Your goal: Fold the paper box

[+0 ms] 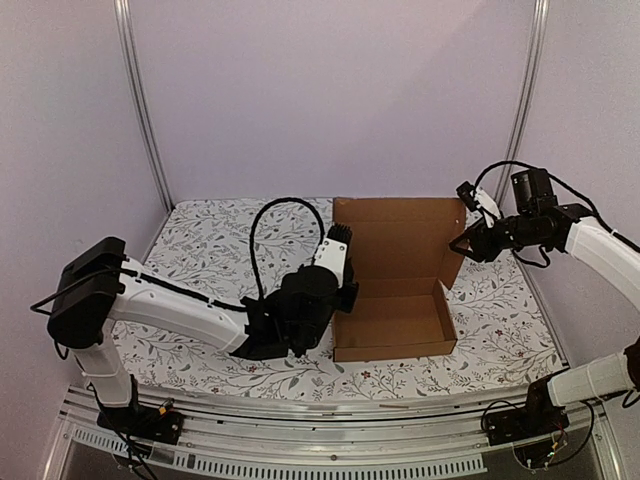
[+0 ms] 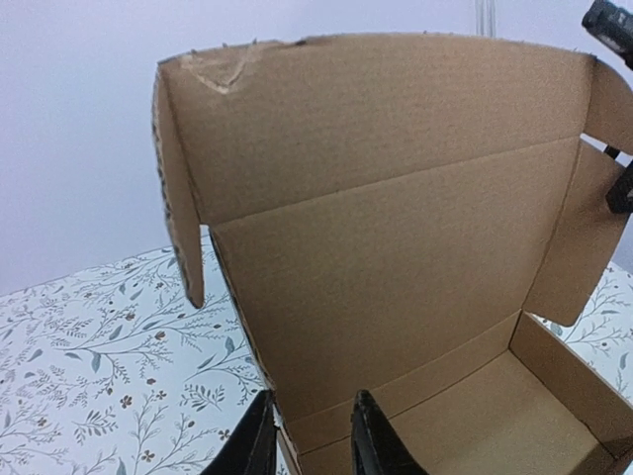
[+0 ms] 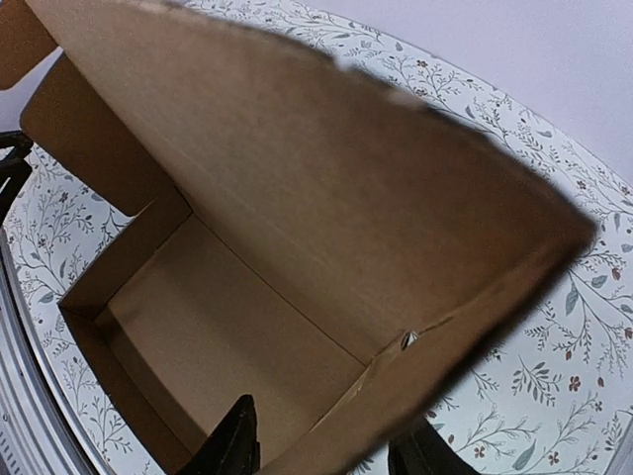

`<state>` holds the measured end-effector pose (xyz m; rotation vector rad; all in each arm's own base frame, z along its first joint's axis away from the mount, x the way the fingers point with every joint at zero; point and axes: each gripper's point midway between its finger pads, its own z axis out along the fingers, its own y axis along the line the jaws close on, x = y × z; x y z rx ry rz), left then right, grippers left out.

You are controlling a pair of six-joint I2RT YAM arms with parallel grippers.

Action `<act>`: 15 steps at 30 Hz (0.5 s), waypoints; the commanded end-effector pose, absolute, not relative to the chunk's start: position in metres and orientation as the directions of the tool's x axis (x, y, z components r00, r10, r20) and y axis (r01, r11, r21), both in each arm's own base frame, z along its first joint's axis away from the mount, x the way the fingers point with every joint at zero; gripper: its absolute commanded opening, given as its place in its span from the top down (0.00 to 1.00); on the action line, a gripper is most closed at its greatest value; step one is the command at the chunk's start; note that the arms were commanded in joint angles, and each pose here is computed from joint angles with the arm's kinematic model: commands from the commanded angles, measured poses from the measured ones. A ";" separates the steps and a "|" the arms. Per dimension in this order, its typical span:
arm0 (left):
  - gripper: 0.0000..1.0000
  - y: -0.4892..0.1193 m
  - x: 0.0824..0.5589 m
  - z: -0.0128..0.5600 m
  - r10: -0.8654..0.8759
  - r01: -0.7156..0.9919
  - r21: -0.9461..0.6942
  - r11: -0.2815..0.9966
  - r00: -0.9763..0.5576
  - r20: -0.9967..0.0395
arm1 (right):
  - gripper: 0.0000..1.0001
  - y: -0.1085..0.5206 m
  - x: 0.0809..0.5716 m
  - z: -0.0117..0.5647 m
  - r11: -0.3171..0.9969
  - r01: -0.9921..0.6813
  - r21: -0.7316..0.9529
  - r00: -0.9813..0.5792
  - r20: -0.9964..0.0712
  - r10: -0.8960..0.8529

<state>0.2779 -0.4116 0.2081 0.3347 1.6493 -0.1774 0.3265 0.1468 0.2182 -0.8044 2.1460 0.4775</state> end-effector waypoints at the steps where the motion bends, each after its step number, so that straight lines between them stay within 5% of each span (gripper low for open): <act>1: 0.75 -0.417 0.280 0.214 0.096 0.304 0.073 0.950 -0.060 -0.994 | 0.60 0.160 0.329 0.220 0.713 -0.677 0.183 -0.539 -0.783 -0.311; 15: 0.85 -0.420 0.274 0.198 0.059 0.333 0.016 0.943 -0.119 -0.991 | 0.58 0.177 0.294 0.219 0.636 -0.648 0.418 -0.661 -0.724 -0.197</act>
